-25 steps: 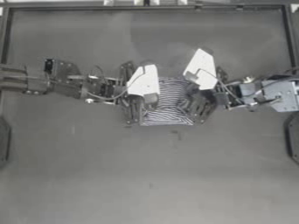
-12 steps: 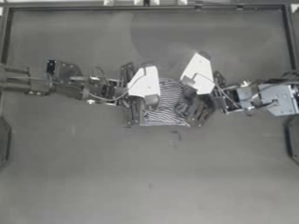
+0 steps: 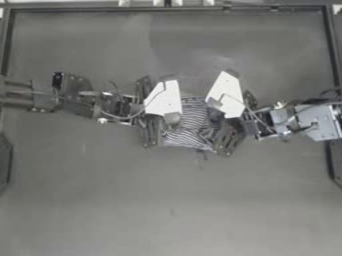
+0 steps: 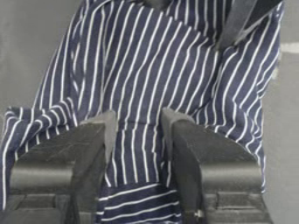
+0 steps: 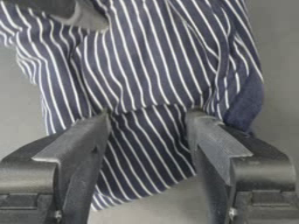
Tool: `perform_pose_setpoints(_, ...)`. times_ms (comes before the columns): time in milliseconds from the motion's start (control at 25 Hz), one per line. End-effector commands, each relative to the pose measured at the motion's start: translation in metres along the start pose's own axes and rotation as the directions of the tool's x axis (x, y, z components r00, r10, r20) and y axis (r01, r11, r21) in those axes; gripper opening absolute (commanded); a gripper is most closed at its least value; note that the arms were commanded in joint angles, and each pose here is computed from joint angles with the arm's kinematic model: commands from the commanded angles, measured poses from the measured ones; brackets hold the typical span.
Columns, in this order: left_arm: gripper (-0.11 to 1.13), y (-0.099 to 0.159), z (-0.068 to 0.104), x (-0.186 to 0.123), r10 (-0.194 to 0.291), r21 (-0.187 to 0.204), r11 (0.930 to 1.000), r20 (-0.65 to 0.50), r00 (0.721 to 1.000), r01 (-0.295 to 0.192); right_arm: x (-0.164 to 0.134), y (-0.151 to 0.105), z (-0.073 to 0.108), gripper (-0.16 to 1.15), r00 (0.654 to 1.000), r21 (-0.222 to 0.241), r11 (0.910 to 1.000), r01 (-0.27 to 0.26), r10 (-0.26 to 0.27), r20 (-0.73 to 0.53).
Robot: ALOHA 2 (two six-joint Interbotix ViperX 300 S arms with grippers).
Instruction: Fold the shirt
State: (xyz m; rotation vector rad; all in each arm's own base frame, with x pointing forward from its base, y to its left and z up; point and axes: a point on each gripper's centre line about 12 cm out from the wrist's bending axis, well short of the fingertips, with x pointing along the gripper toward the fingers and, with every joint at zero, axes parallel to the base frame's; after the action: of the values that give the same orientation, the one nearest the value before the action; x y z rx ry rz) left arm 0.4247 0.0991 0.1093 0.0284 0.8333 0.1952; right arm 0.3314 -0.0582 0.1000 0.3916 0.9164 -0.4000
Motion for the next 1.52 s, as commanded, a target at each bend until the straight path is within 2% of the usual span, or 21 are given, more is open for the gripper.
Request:
perform_pose_setpoints(40,0.76,-0.008,0.008,-0.016,-0.005,-0.006,1.0000,0.017,1.000,0.006,-0.004,0.015,-0.001,0.88,0.999,-0.022,0.9992,-0.033,0.034,0.006)
perform_pose_setpoints(320,0.76,-0.025,0.014,-0.027,-0.023,0.012,0.9997,0.017,1.000,0.023,-0.005,0.028,-0.005,0.88,0.998,-0.036,0.9977,-0.058,0.058,0.001)
perform_pose_setpoints(600,0.68,-0.040,0.012,-0.034,-0.029,0.036,0.9989,-0.027,0.999,0.030,-0.008,0.047,-0.001,0.88,0.995,-0.061,0.9937,-0.094,0.096,0.017)
perform_pose_setpoints(1160,0.67,-0.060,-0.003,-0.056,-0.068,-0.001,0.9977,-0.060,0.996,0.068,0.002,0.073,0.009,0.88,0.992,-0.117,0.9853,-0.124,0.128,0.023)
perform_pose_setpoints(1360,0.67,-0.060,0.006,-0.060,-0.067,0.008,0.9977,-0.034,0.997,0.068,-0.003,0.075,0.016,0.88,0.993,-0.134,0.9855,-0.104,0.109,0.034)
perform_pose_setpoints(1520,0.69,-0.053,0.023,-0.076,-0.059,0.014,0.9982,0.028,0.998,0.058,-0.018,0.078,0.030,0.88,0.992,-0.169,0.9818,-0.087,0.101,0.077)
